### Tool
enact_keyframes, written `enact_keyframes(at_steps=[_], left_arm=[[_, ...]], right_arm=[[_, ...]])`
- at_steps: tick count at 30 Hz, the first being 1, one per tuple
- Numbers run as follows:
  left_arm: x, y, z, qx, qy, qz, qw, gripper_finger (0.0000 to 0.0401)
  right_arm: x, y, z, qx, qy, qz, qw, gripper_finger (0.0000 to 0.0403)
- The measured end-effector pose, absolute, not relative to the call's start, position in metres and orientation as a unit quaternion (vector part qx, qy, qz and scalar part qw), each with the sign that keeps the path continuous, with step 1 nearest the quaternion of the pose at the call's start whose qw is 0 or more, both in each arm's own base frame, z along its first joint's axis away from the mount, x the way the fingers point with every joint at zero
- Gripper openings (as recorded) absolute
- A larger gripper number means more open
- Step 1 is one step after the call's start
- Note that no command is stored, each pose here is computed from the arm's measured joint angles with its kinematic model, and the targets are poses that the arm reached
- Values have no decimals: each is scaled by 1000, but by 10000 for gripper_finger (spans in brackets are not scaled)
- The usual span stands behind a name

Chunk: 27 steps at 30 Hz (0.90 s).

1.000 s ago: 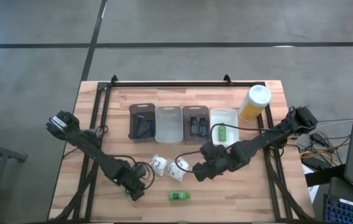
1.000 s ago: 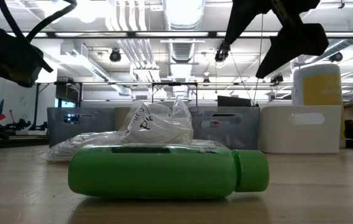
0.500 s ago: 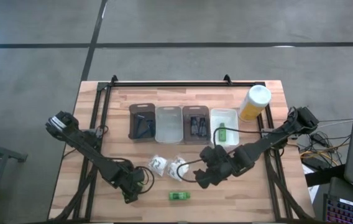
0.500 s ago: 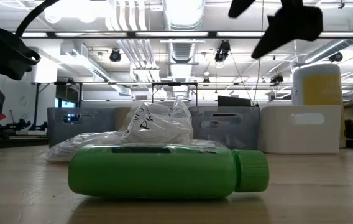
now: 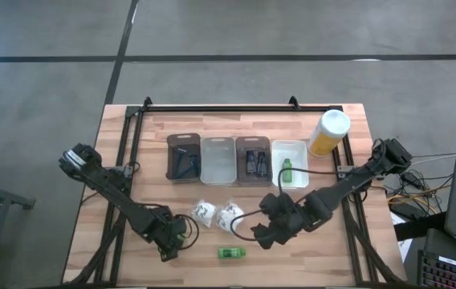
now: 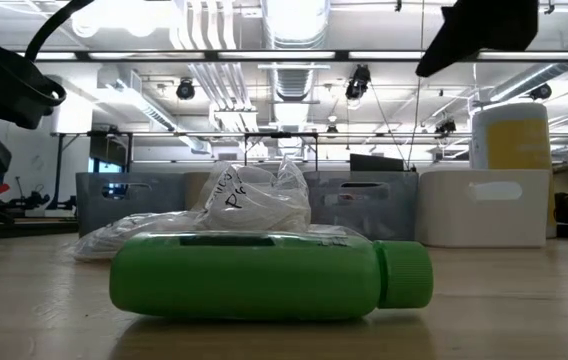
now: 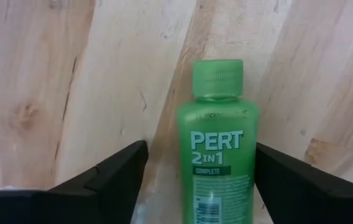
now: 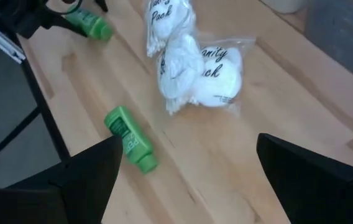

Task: Pick & Place Travel size toiletries
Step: Put the green shampoo into the white bin

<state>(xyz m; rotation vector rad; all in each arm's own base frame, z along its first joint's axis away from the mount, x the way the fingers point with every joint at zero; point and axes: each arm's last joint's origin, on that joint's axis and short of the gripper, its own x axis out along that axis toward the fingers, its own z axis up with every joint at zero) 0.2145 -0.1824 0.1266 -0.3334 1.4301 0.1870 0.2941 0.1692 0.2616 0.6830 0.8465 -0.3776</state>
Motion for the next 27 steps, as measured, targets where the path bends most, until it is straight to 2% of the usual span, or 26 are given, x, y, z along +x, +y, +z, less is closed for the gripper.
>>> enact_keyframes(at_steps=[9,14,20,27], left_arm=[[214,-180,143,-145,623,80,765,198],[218,-175,170,-157,536,89,824,158],[214,-163,210,-212,432,97,871,166],[209,-151,269,-284,241,76,925,169]], right_arm=[[289,182,265,336,393,-161,841,368],[290,185,267,338,359,-170,854,368],[293,186,270,346,334,-171,860,368],[301,190,279,338,283,-138,887,368]])
